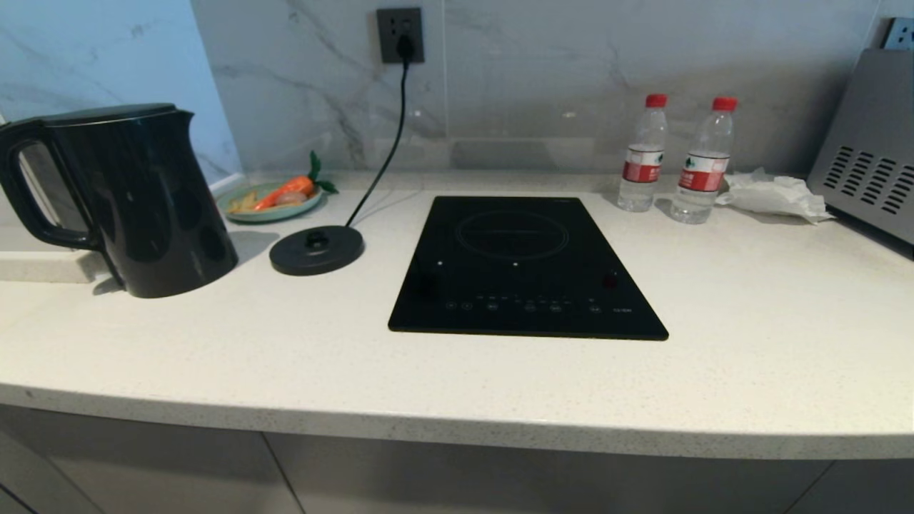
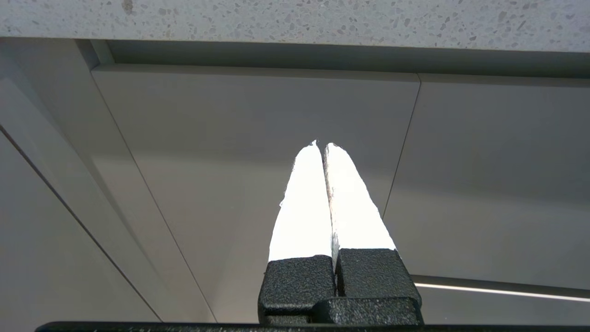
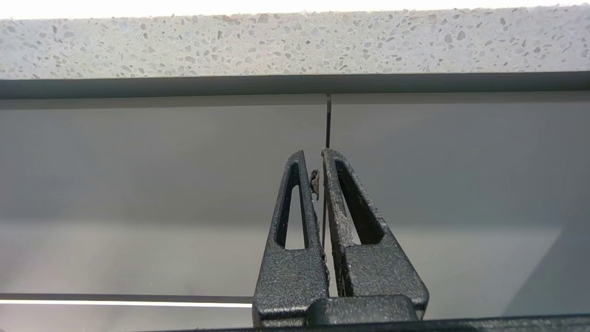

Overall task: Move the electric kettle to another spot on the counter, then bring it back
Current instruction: Grab the kettle

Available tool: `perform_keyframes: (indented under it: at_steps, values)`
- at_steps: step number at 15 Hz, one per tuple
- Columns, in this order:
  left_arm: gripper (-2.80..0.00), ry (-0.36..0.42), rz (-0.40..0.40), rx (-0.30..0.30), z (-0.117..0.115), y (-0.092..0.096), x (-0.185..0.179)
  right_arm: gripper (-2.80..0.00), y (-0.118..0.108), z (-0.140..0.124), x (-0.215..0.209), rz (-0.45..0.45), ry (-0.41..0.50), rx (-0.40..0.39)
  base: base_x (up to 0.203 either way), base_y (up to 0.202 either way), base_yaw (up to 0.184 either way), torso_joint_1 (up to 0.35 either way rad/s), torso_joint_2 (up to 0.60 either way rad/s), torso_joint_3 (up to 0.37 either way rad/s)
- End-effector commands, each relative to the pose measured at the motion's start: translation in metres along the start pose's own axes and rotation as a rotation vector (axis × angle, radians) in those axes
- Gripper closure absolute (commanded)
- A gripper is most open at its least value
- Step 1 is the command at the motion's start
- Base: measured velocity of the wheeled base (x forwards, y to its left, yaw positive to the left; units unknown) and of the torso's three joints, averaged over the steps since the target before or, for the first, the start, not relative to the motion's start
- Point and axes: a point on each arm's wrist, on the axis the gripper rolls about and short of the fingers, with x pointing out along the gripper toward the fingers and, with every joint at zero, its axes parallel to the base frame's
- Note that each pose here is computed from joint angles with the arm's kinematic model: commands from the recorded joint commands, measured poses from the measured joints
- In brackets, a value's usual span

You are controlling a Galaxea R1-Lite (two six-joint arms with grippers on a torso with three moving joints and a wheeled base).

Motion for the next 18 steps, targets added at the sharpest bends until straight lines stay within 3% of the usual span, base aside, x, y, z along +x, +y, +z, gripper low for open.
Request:
perform_keyframes:
  at_steps: [1, 7, 18]
  values:
    - [0.00, 0.002, 0.001, 0.001, 0.0000, 0.0000, 0.0001, 0.00, 0.0000, -0.0001, 0.0000, -0.001, 0.000, 0.001, 0.000, 0.000, 0.000, 0.000, 0.00, 0.000]
    - [0.00, 0.002, 0.001, 0.000, 0.0000, 0.0000, 0.0001, 0.00, 0.0000, -0.0001, 0.0000, -0.001, 0.000, 0.001, 0.000, 0.000, 0.000, 0.010, -0.07, -0.059]
    - [0.00, 0.002, 0.000, -0.001, 0.0000, 0.0000, 0.0001, 0.00, 0.0000, -0.0001, 0.0000, -0.001, 0.000, 0.002, 0.000, 0.000, 0.000, 0.117, -0.47, -0.358]
